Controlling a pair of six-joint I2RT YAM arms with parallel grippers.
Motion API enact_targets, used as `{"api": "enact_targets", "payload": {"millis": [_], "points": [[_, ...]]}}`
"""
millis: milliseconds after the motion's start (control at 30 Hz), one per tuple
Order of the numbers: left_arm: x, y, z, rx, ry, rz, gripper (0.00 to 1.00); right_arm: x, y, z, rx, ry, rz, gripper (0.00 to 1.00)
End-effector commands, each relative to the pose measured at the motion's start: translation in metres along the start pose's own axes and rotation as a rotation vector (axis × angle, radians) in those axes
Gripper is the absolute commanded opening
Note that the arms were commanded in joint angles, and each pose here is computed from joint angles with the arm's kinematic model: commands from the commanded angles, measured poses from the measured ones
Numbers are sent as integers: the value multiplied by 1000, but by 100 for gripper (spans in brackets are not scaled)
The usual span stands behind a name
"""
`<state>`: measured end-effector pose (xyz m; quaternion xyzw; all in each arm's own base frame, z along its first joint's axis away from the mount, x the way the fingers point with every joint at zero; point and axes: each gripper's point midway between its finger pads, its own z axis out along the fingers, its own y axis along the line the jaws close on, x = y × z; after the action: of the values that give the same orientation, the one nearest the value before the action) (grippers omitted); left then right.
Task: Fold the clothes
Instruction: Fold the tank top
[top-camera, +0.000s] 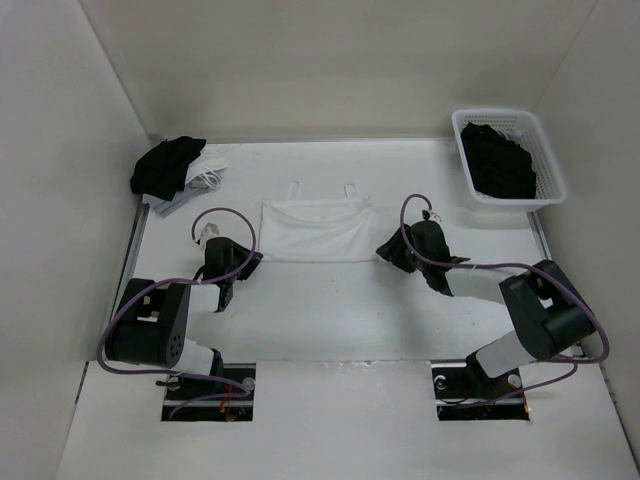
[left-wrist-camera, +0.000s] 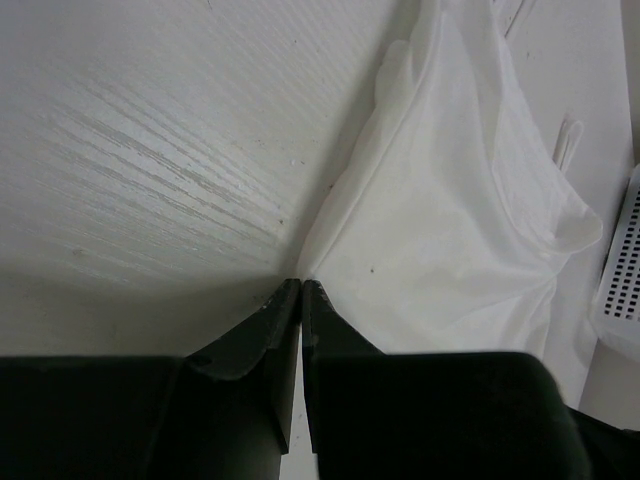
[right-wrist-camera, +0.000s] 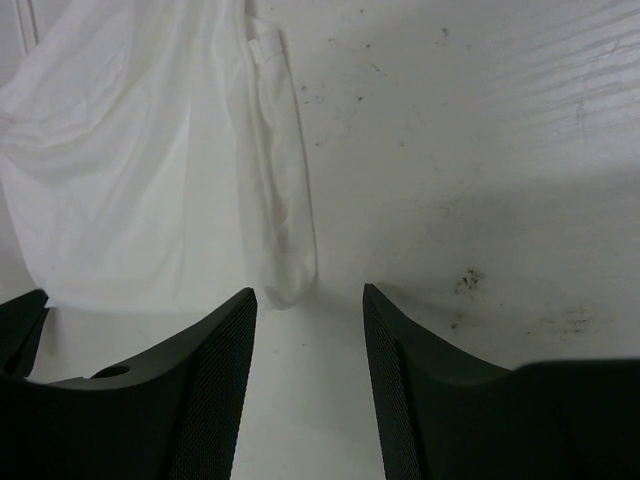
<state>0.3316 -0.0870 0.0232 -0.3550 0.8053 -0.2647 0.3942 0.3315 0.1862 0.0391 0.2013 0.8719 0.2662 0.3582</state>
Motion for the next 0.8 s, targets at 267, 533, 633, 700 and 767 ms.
{"api": "enact_targets", "payload": {"millis": [267, 533, 633, 700, 767], "points": [[0, -7, -2, 48, 3, 7, 3, 4, 9, 9, -25, 4, 10, 42], [-1, -8, -3, 53, -2, 5, 3, 2, 9, 23, -17, 9, 35, 26], [-2, -11, -4, 61, -3, 5, 2, -1, 9, 25, -20, -7, 44, 13], [-5, -21, -9, 98, -8, 3, 1, -5, 12, 21, -30, -28, 48, 6], [-11, -39, -21, 160, -24, 6, 0, -14, 20, 7, -57, -64, 37, 3]]}}
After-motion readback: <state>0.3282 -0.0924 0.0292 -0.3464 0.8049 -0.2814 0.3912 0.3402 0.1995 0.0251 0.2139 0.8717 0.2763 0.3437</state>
